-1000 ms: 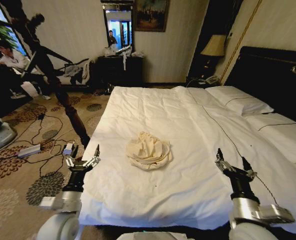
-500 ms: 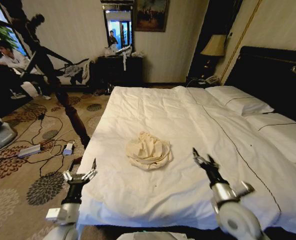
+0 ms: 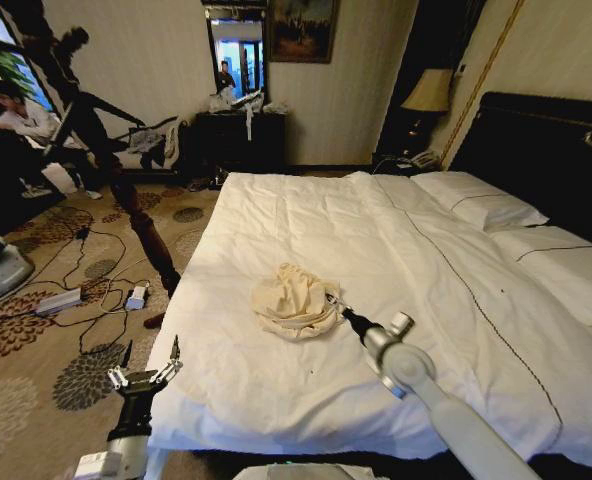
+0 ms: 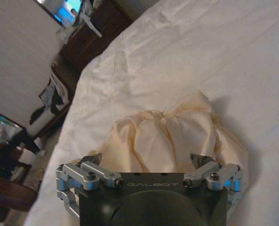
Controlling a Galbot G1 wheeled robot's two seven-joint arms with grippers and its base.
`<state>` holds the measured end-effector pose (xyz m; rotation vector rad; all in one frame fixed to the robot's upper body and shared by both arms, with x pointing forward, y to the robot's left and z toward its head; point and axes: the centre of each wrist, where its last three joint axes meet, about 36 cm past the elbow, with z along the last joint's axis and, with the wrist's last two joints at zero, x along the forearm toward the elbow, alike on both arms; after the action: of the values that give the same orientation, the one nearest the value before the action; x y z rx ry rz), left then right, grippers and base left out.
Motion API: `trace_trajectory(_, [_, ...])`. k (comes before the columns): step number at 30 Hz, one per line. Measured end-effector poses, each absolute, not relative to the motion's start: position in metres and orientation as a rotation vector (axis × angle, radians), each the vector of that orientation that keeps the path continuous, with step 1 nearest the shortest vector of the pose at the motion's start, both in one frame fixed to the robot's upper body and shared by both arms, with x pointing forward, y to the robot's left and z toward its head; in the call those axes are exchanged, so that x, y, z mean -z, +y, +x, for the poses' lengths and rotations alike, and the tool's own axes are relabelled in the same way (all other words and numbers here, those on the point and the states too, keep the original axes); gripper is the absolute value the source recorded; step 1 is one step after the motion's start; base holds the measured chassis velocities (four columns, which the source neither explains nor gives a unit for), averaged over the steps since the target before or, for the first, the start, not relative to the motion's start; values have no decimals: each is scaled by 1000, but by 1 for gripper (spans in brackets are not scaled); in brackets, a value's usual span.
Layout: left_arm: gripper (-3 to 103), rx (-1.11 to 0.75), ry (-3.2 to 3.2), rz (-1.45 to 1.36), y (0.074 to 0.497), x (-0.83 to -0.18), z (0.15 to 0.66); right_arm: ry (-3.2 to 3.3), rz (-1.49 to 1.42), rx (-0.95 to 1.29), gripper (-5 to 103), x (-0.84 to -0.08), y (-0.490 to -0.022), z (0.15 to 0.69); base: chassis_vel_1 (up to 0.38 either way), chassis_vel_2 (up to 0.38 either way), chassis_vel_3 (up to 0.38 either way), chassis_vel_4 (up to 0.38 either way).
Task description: Pick up the clothes from the bed and hang them on the clothes hanger.
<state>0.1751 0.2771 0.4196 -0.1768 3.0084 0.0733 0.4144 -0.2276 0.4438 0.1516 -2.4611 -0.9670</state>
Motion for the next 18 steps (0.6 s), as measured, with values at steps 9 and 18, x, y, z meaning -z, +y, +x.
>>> trace_trajectory(9, [100,-87,2998,-206,283,-423,176,-2475,133,868,100,-416,-218,453,0,0,0,0])
trace_trajectory(18, [100,-90,2999,-224,285,-424,175,-2478,137,861,95,-398,-197,477,0,0,0,0])
